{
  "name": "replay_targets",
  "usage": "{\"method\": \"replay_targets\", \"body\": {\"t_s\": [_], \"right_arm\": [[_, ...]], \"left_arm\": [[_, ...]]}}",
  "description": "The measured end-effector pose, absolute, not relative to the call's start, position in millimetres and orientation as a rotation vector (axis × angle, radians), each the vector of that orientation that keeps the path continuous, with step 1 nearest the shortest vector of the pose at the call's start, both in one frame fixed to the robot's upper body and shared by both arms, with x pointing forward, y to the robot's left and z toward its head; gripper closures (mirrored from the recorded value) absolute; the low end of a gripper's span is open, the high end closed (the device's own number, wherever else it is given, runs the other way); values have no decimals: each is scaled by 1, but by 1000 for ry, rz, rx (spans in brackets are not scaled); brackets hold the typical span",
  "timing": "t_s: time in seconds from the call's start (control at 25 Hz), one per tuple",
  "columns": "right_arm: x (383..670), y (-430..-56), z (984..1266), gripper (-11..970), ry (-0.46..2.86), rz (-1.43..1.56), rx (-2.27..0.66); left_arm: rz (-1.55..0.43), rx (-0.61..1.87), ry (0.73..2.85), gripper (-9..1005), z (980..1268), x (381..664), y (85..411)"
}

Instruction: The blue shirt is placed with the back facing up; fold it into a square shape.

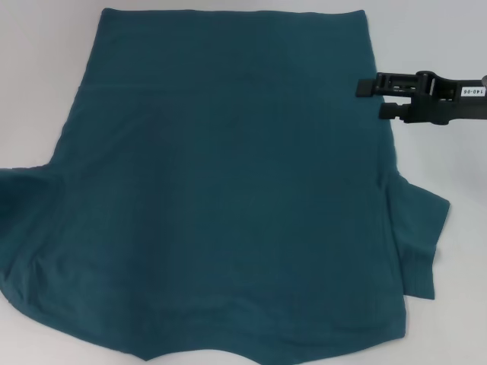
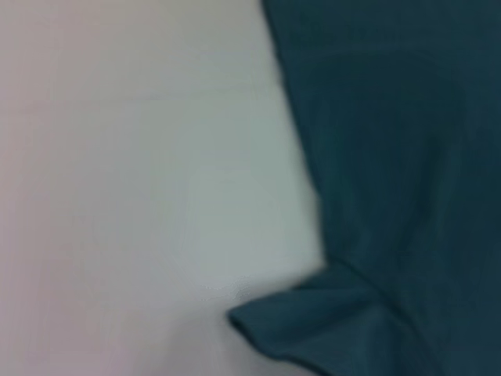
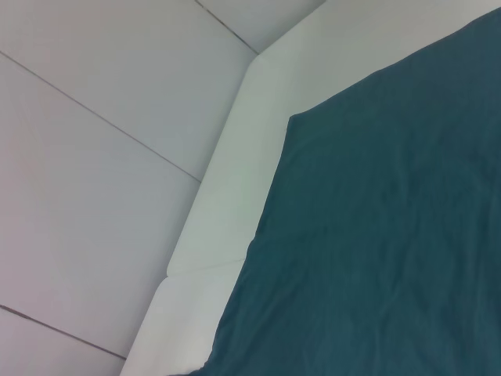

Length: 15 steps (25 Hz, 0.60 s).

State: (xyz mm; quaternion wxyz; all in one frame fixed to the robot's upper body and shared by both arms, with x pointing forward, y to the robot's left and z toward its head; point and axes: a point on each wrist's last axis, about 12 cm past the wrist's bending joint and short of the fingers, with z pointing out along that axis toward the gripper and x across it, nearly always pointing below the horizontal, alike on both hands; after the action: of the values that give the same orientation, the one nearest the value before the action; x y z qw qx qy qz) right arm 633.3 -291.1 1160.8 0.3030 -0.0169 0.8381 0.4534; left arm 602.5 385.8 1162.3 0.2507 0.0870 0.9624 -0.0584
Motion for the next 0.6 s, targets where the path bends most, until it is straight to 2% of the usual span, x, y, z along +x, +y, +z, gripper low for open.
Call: {"method": "replay_targets", "body": {"t_s": [0.24,0.6], "right_arm": [[634,-290,1161,15,2221,1202,-48],[634,-290,1162,14,2220,1203,-51]], "left_arm": [[-296,166,2717,997,1176,616,341],[-354,203,2760,997,1191,635,298]]}}
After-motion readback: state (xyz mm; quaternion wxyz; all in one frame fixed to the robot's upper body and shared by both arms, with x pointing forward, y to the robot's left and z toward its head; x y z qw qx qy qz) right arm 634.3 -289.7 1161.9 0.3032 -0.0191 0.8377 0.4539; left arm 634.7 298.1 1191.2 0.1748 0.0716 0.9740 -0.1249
